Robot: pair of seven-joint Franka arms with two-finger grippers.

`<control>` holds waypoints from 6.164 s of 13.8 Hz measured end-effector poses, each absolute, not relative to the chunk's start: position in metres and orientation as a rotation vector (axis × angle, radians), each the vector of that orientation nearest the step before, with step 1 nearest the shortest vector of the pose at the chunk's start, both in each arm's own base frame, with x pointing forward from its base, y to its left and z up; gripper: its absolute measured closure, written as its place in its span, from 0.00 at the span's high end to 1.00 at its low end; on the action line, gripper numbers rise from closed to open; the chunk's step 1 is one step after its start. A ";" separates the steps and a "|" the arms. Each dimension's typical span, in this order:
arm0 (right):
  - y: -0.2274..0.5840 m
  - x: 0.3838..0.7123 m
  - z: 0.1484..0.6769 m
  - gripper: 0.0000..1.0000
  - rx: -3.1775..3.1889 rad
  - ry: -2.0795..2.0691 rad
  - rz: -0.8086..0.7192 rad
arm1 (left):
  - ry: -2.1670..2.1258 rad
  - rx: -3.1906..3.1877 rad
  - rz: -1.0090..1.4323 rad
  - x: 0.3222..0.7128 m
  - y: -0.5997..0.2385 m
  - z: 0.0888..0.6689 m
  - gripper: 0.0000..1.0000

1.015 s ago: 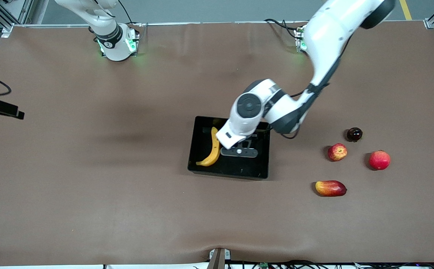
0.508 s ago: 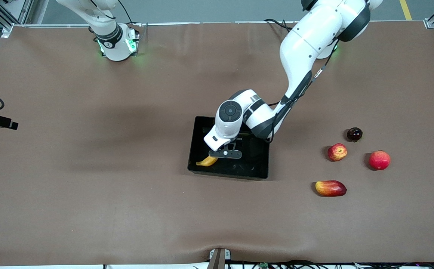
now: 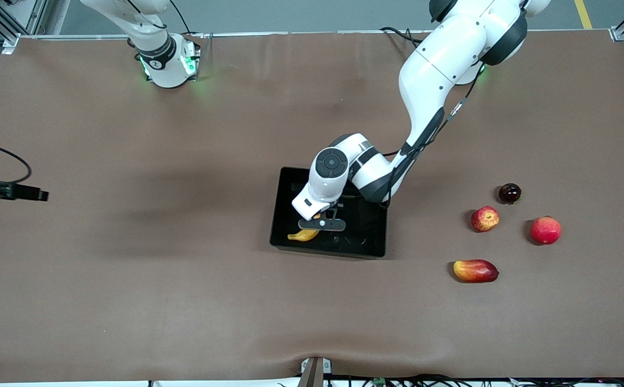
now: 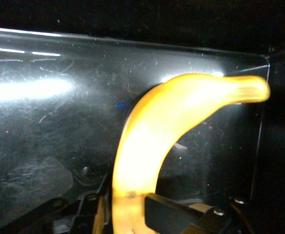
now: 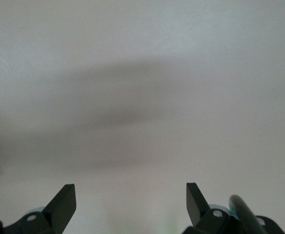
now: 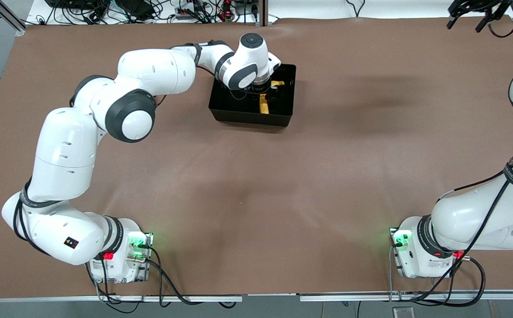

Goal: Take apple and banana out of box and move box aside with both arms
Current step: 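Hold the banana with the left gripper while the right gripper approaches the tray, then lift the banana out while the right gripper grips the tray rim, then lower the banana beside the mango and open the left gripper, then slide the tray away with the right gripper while the left gripper withdraws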

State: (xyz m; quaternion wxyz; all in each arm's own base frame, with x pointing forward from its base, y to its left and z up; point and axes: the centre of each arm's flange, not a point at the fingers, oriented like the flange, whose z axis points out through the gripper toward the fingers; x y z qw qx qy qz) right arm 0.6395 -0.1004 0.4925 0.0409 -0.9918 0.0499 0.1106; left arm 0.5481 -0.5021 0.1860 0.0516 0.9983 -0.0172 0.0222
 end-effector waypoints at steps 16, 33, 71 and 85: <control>0.153 0.622 0.446 1.00 -2.952 0.297 0.510 | -0.007 3.080 0.158 0.572 -0.483 0.292 0.00; 0.198 0.604 0.397 1.00 -2.976 0.312 0.466 | -0.059 3.006 0.150 0.547 -0.515 0.223 1.00; 0.366 0.564 0.320 1.00 -2.989 0.361 0.252 | 0.269 3.212 0.129 0.710 -0.125 0.357 0.37; 0.395 0.557 0.245 0.05 -3.041 0.278 0.223 | 0.215 3.158 0.076 0.725 0.069 0.188 0.37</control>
